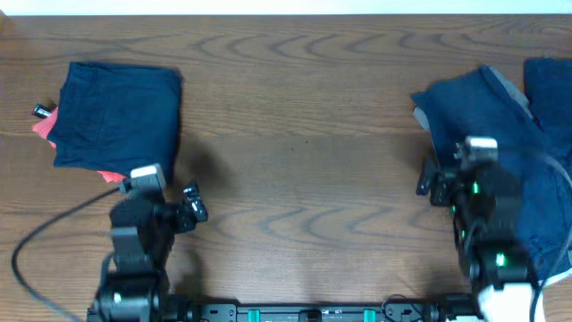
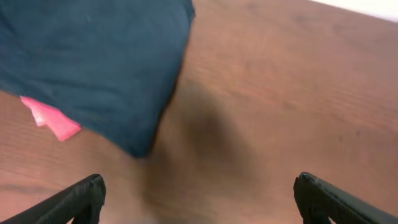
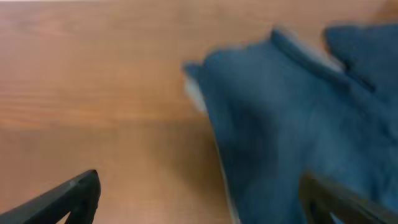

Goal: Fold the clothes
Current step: 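Move the right gripper to the dark blue shorts' leg hem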

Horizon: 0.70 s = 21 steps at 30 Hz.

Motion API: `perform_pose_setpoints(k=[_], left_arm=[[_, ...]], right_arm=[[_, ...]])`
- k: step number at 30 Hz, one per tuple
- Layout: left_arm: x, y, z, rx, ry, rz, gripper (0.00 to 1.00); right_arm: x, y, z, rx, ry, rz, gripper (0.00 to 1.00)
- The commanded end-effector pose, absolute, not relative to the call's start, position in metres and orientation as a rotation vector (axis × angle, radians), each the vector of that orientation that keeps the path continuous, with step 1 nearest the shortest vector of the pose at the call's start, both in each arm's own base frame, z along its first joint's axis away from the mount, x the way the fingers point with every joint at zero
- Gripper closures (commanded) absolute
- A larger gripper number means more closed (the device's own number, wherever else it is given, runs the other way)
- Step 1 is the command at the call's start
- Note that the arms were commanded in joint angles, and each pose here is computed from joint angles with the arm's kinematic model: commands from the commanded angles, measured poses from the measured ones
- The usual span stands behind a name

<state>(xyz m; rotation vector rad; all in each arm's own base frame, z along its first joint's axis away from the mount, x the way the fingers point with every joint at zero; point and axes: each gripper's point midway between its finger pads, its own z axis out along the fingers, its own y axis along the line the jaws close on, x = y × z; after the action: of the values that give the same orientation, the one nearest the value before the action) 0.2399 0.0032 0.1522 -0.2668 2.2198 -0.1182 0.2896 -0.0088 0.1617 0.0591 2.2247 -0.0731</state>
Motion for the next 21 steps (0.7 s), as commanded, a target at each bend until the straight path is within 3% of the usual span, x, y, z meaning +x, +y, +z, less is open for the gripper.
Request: perform_pose_setpoints(k=[1, 14, 19, 21], left_arm=[[0.249, -0.008, 0.155, -0.251, 2.330, -0.188, 0.02], [0.254, -0.021, 0.105, -0.276, 2.638, -0.266, 0.02], [0.254, -0.021, 0.102, -0.278, 2.651, -0.265, 0.02], [0.254, -0.021, 0.102, -0.278, 2.651, -0.265, 0.02]], right_arm=[[0.305, -0.013, 0.155, -0.039, 2.359, -0.149, 0.01], [0.334, -0.035, 0.074, -0.069, 2.690, -0.305, 0.01], [0.322, -0.059, 0.040, -0.025, 2.814, -0.445, 0.22], [0.316, -0.069, 0.033, 0.034, 2.840, -0.512, 0.25]])
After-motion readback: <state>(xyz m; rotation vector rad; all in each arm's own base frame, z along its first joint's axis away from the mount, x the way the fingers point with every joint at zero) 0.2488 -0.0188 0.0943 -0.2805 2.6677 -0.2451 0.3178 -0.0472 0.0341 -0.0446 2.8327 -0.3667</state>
